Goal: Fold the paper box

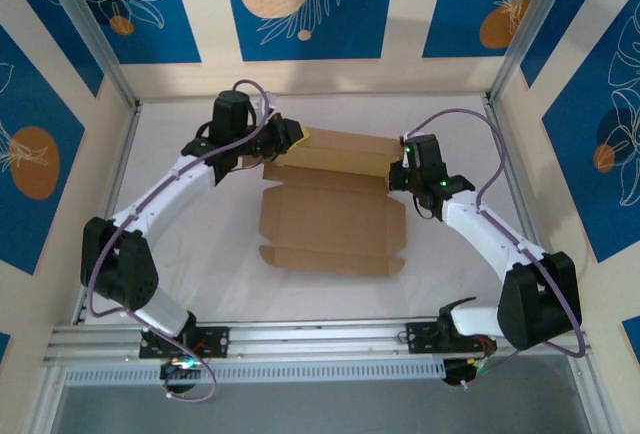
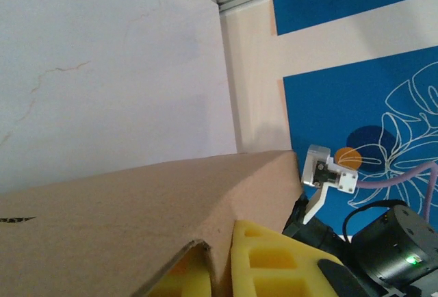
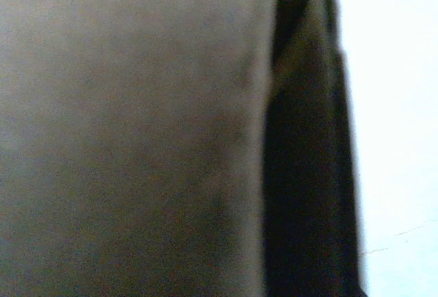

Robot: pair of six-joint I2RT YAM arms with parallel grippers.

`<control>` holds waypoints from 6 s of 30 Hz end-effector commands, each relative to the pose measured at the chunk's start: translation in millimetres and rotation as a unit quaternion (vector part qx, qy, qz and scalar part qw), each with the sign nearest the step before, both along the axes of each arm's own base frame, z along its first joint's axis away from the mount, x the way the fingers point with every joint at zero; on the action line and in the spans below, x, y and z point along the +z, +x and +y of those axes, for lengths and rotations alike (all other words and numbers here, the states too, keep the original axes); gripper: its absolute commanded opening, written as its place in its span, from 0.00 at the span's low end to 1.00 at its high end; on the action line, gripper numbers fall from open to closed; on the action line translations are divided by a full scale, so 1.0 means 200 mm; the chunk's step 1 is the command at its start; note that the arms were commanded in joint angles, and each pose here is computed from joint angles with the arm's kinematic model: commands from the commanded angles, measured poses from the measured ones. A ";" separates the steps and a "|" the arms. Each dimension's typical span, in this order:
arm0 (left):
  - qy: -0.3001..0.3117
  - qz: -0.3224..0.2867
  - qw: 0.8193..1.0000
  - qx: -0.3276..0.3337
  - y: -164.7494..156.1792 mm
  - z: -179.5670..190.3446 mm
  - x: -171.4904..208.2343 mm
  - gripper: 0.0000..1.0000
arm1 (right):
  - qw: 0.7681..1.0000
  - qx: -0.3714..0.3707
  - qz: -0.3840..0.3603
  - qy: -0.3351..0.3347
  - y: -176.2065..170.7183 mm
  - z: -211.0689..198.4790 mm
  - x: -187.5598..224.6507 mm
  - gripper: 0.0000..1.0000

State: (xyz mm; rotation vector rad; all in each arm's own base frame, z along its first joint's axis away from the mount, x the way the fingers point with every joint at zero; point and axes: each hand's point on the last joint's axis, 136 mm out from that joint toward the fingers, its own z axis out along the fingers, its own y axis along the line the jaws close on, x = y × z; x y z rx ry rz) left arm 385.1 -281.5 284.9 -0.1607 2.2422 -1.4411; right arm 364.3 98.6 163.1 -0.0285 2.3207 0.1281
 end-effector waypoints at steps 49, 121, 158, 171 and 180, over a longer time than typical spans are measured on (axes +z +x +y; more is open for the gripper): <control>0.250 -0.072 0.964 0.050 0.05 0.40 -0.62 0.43 | 0.998 -0.024 0.043 0.049 0.02 -0.10 0.03 0.00; 0.237 -0.107 0.965 -0.037 -0.03 0.04 -1.00 0.32 | 0.989 0.007 0.115 0.096 -0.01 0.12 -0.16 0.00; 0.350 -0.046 0.935 -0.036 -0.17 0.11 -1.33 0.29 | 0.995 -0.016 0.094 0.040 0.01 0.07 -0.20 0.00; 0.396 -0.282 0.873 -0.035 -0.19 0.26 -0.42 0.45 | 0.998 0.036 0.048 0.033 0.13 -0.01 -0.08 0.00; 0.424 -0.325 0.841 0.084 -0.04 0.59 -0.14 0.46 | 0.998 0.042 0.039 0.026 0.14 -0.03 -0.05 0.00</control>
